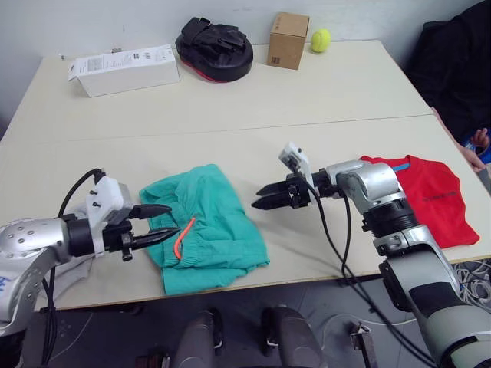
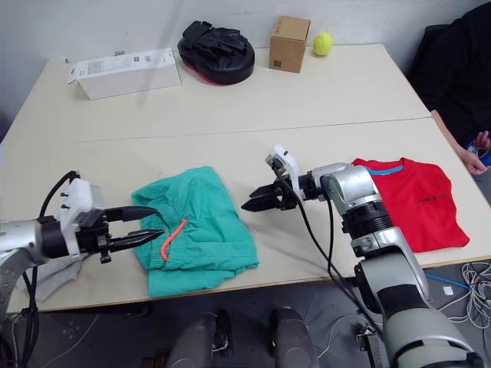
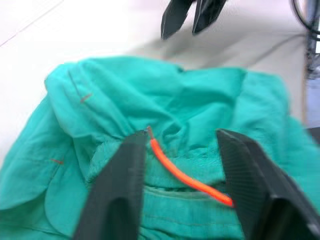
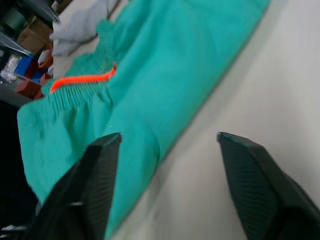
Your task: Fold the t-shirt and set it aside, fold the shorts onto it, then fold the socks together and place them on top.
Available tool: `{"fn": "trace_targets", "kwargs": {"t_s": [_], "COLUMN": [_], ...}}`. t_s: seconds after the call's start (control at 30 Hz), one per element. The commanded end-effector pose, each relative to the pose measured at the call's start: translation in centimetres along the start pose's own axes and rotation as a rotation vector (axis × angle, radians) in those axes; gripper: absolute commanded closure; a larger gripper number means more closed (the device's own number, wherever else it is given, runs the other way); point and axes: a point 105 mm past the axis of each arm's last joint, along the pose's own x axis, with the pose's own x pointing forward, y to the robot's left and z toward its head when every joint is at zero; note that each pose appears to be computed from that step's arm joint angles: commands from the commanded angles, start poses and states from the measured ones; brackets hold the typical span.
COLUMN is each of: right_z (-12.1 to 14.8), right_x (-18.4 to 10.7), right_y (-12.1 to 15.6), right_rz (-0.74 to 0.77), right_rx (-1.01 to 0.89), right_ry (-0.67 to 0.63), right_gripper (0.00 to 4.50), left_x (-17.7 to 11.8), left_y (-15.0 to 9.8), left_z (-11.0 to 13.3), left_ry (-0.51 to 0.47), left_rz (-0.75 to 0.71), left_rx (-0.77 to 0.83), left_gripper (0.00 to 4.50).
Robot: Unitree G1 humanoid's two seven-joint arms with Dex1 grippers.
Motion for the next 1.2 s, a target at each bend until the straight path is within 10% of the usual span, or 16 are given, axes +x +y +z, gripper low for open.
{"fn": "trace_targets", "kwargs": {"t_s": [0.03,0.13,0.77,1.2], "right_z": [1.2,1.1,-2.3,-1.9], "right_x": [0.8,1.9,9.3,8.0], "right_y": [-0.2,0.0,3.9,3.7], "right_rz": [0.008,0.04,0.188,0.188], "right_rx": [0.039,0.075,0.091,0.176], "right_ry": [-0.014,-0.004,0.19,0.111], "right_gripper": [0.0,0.0,0.0,4.07], "left_x": [-1.2,-1.3,-0.6,0.4], "left_y": [-0.2,-0.3,-0.1,0.0], "left_z": [0.7,0.6,1.0,1.4], "left_ry": [0.008,0.021,0.025,0.009], "left_rz": [0.041,0.056,0.077,0.056], "left_rx": [0.022,0.027,0.069,0.094], "left_gripper": [0.75,0.05,0.05,0.0]}}
